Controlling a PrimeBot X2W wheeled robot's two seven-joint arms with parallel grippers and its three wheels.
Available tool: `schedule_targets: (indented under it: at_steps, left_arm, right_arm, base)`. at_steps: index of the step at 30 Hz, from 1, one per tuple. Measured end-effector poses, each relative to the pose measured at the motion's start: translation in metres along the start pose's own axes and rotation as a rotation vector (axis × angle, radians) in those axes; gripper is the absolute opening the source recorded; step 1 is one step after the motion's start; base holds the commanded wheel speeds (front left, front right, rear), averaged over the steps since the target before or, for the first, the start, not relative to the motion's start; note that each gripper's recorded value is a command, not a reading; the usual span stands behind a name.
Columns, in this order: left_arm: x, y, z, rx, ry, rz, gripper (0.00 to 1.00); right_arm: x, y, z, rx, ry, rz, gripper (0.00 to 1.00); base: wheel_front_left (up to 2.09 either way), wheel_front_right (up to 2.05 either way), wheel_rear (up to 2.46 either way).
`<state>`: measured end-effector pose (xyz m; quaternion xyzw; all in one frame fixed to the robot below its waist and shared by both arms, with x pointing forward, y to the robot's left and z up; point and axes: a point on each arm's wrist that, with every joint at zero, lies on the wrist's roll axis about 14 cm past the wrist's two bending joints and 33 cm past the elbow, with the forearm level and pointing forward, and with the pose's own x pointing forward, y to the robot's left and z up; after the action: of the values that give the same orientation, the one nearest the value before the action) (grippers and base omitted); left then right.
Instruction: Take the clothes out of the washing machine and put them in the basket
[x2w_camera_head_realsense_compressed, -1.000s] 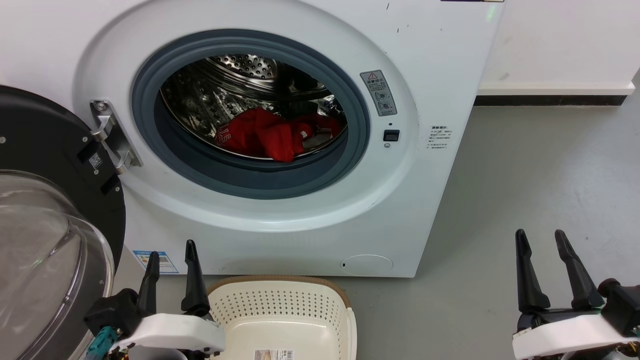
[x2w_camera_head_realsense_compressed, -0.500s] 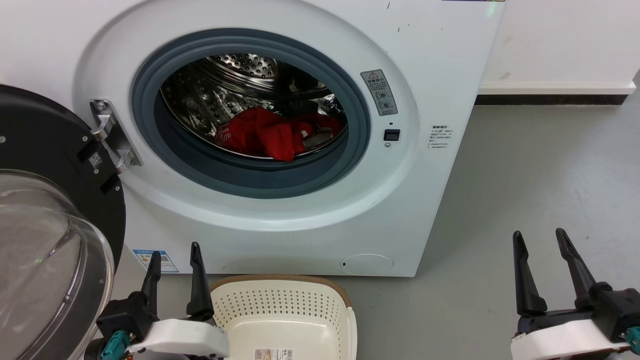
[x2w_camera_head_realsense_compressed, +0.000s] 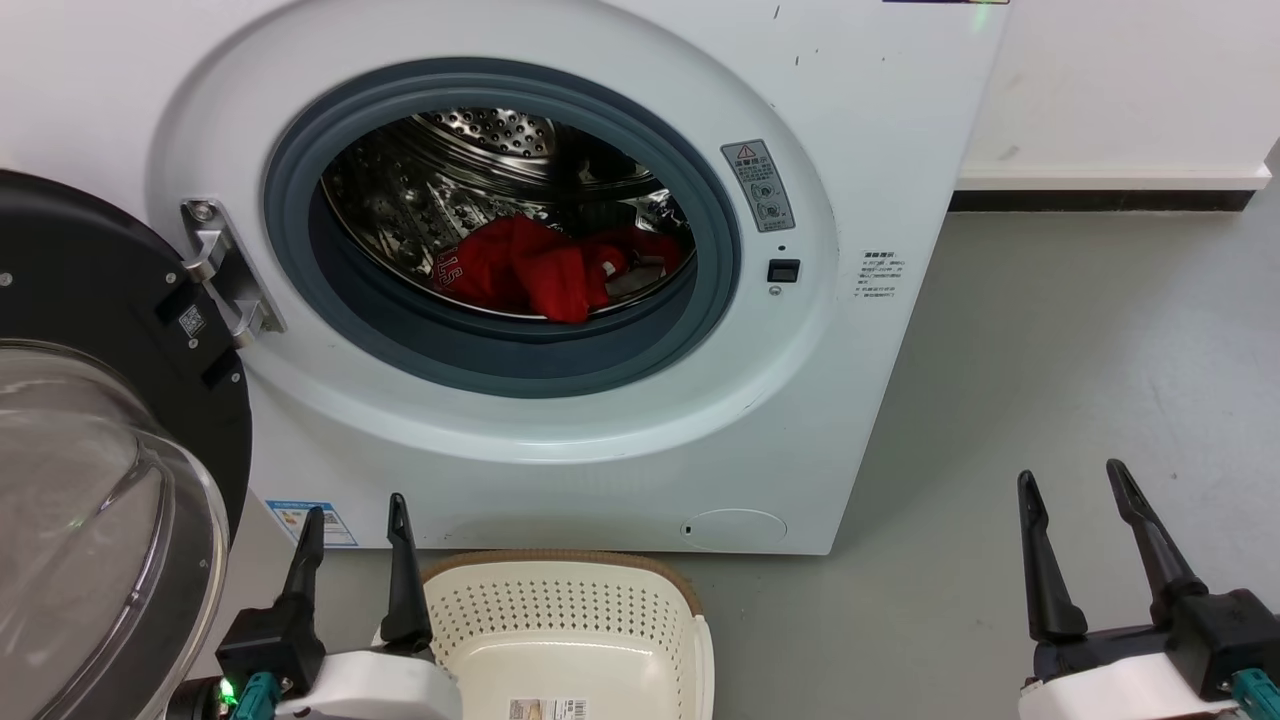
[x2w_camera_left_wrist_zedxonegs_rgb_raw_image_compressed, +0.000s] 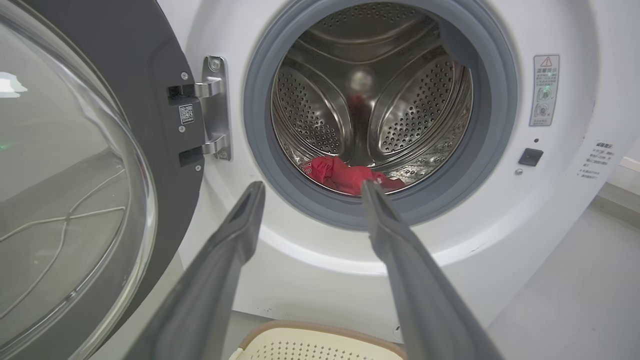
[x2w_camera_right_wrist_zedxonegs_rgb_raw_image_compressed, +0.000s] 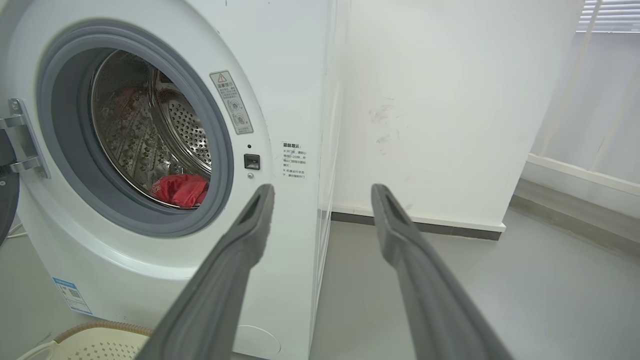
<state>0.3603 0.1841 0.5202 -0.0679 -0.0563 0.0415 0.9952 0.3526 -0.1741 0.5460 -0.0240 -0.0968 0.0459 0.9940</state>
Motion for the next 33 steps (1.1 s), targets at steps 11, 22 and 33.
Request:
schedule_targets:
  at_steps: [11, 22, 33]
  left_arm:
    - [-0.0029, -0.0005, -0.0026, 0.062, -0.004, -0.008, 1.00]
    - [-0.0034, 0.0014, -0.0039, 0.067, -0.002, -0.003, 1.00]
    - [-0.0052, 0.0025, -0.0053, 0.069, 0.003, 0.002, 1.00]
  right_arm:
    - [-0.0039, 0.0018, -0.0026, -0.059, 0.004, 0.014, 1.00]
    - [-0.0055, -0.0010, -0.0069, -0.036, 0.016, 0.002, 1.00]
    - [-0.0066, -0.0013, -0.0089, -0.027, 0.021, 0.000, 1.00]
  base:
    - [0.00, 0.00, 0.00]
    - [0.00, 0.00, 0.00]
    - [0.00, 0.00, 0.00]
